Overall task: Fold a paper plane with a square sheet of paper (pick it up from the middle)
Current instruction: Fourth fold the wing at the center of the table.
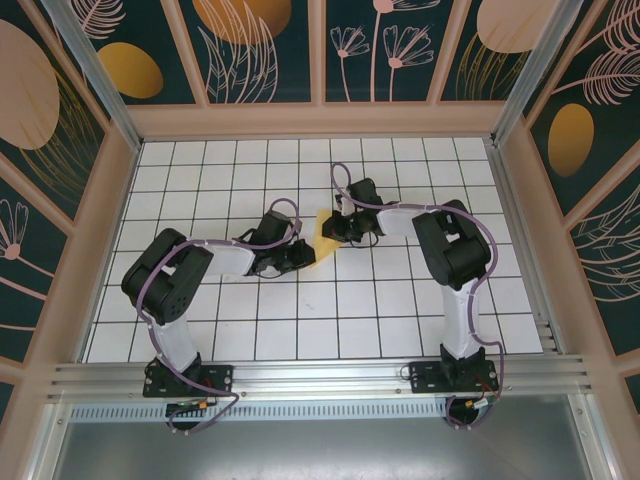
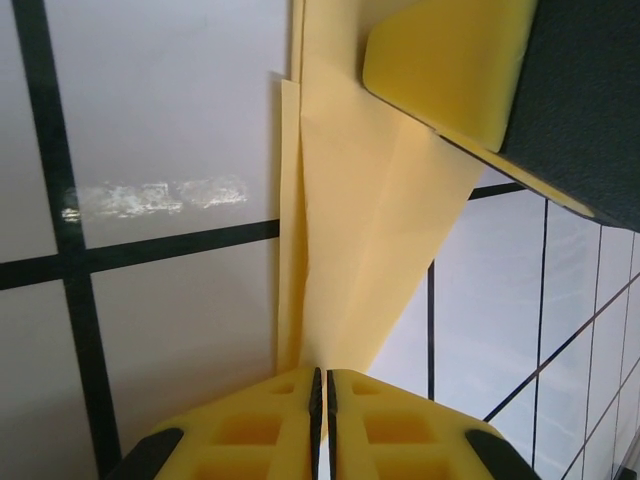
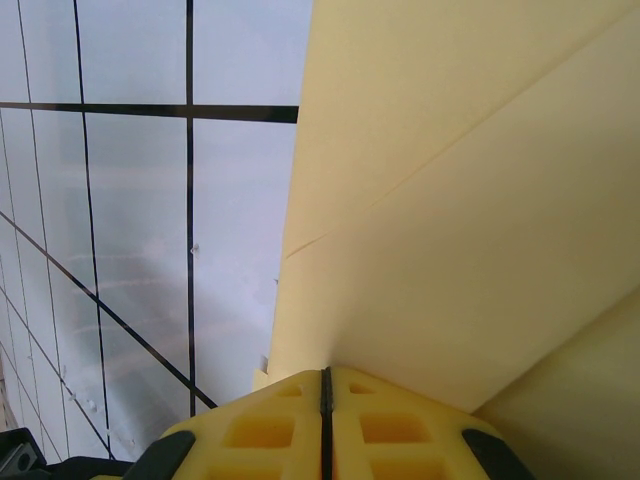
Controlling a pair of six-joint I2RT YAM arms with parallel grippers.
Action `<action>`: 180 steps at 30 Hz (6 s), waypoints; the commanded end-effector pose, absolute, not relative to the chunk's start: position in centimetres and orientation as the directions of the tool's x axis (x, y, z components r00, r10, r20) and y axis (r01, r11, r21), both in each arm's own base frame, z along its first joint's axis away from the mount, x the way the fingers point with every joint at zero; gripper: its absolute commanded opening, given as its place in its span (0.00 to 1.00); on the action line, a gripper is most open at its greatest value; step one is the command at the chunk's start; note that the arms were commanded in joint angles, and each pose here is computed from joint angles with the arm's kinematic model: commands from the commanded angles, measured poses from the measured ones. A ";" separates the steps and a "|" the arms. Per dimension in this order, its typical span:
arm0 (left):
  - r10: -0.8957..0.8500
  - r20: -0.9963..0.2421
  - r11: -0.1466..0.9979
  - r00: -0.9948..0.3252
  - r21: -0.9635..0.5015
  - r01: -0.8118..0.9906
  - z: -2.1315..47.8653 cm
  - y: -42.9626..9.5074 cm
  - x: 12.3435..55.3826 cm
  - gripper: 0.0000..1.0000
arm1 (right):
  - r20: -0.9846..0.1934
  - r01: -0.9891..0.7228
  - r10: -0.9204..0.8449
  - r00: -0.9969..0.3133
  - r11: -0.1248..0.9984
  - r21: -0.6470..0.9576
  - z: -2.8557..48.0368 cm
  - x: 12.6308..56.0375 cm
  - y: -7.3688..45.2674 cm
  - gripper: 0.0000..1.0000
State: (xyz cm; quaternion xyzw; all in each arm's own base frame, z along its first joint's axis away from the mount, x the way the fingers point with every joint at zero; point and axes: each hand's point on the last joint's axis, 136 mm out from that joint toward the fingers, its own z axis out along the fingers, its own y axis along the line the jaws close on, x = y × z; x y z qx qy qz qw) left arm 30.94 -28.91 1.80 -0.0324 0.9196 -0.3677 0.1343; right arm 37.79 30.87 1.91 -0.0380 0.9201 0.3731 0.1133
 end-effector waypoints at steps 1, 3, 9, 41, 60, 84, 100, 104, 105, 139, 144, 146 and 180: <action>-0.141 -0.161 0.773 -0.977 -0.635 -0.007 -0.6 -27.7 29.1 0.12 | -0.151 -0.073 0.026 -0.988 0.789 0.610 -2.6 36.5 28.8 0.08; -0.139 -0.156 0.780 -0.978 -0.625 -0.011 -0.9 -27.5 28.9 0.12 | -0.152 -0.072 0.027 -0.988 0.790 0.609 -2.6 36.6 28.8 0.08; -0.122 -0.139 0.808 -0.983 -0.588 -0.018 -1.9 -26.9 28.1 0.12 | -0.146 -0.065 0.031 -0.989 0.791 0.608 -2.8 36.6 28.6 0.08; -0.100 -0.228 0.769 -0.968 -0.635 0.070 0.2 -30.0 31.9 0.11 | -0.116 -0.037 0.041 -0.992 0.800 0.599 -3.9 36.1 28.3 0.08; -0.020 -0.143 0.805 -0.990 -0.589 0.069 -1.5 -27.6 26.2 0.10 | -0.096 -0.015 0.050 -0.994 0.816 0.578 -4.8 36.0 27.9 0.08; -0.098 -0.366 0.709 -0.925 -0.678 0.193 5.9 -32.0 33.3 0.12 | -0.088 -0.007 0.056 -0.995 0.806 0.592 -4.5 36.3 28.1 0.08; -0.098 -0.248 0.813 -0.964 -0.579 0.066 -0.2 -28.4 30.2 0.05 | -0.117 -0.016 0.070 -0.991 0.795 0.607 -3.4 37.1 27.9 0.08; -0.099 -0.226 0.804 -0.969 -0.592 0.056 -0.4 -27.9 28.8 0.05 | -0.144 -0.024 0.082 -0.986 0.788 0.615 -2.5 38.0 27.7 0.07; -0.099 -0.222 0.802 -0.970 -0.594 0.054 -0.4 -27.8 28.5 0.04 | -0.152 -0.028 0.084 -0.985 0.786 0.617 -2.3 38.2 27.7 0.07; -0.116 -0.217 0.809 -0.969 -0.587 0.035 -1.1 -27.6 28.7 0.00 | -0.128 -0.154 -0.088 -0.988 0.670 0.726 2.1 31.9 32.6 0.06; -0.115 -0.214 0.811 -0.970 -0.584 0.033 -1.3 -27.5 28.6 0.00 | -0.131 -0.134 -0.061 -0.990 0.726 0.675 0.5 32.9 31.5 0.06; -0.114 -0.208 0.813 -0.971 -0.581 0.029 -1.4 -27.4 28.4 0.00 | -0.139 -0.134 -0.056 -0.989 0.747 0.652 -0.1 33.2 31.2 0.05; -0.167 -0.488 0.734 -0.857 -0.642 0.223 8.0 -30.1 34.4 0.39 | -0.425 -0.082 0.257 -0.868 0.769 0.633 8.4 44.7 21.9 0.37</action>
